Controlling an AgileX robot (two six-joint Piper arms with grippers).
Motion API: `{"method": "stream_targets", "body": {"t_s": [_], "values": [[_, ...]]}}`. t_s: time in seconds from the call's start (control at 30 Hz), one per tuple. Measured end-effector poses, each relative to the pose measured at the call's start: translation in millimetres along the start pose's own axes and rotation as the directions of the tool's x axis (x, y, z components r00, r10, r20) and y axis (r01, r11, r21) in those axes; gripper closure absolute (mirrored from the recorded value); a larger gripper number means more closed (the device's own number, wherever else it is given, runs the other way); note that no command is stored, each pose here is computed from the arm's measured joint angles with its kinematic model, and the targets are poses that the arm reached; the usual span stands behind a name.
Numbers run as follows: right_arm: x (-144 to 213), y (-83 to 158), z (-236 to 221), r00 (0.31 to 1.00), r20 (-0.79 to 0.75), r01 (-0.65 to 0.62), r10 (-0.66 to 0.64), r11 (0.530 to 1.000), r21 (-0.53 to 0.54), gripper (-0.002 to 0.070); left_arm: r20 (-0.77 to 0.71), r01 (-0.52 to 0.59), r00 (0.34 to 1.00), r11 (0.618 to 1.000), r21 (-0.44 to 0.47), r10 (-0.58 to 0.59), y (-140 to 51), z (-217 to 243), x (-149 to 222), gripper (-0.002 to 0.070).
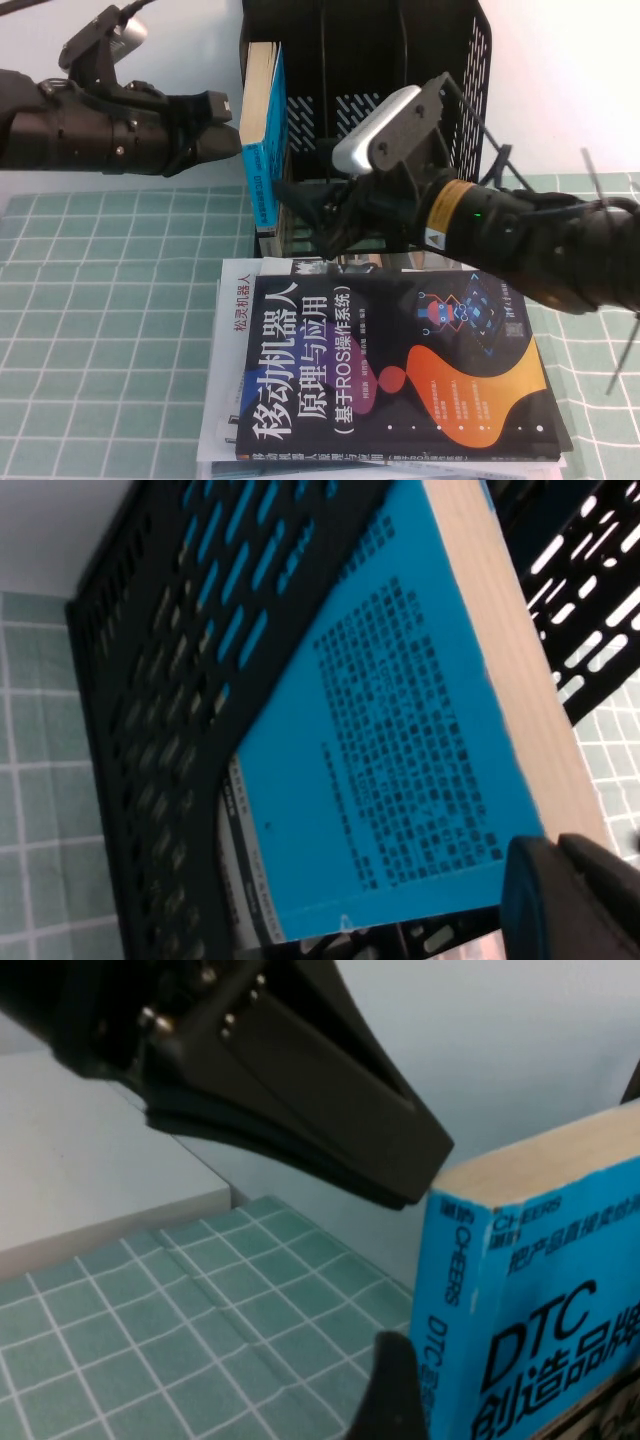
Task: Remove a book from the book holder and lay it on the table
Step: Hold the bookshelf, then pick up the right side book from the book shelf
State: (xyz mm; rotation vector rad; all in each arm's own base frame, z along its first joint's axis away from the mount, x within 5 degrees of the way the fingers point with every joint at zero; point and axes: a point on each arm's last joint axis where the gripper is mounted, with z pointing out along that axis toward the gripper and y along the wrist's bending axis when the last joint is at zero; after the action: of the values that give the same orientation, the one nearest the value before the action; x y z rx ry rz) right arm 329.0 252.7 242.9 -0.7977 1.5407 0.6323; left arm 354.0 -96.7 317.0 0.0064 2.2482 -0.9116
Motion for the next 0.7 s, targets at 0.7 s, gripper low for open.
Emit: {"method": "stream_targets", "body": {"t_s": [0.7], "values": [[42.9,8.7,41.2,0.991,0.0,-0.137,0.137,0.991,0.006,0.0123,-0.036,-0.006,0.999,0.999,0.037,0.008,8.6,-7.0,-3.6,0.0678]]}}
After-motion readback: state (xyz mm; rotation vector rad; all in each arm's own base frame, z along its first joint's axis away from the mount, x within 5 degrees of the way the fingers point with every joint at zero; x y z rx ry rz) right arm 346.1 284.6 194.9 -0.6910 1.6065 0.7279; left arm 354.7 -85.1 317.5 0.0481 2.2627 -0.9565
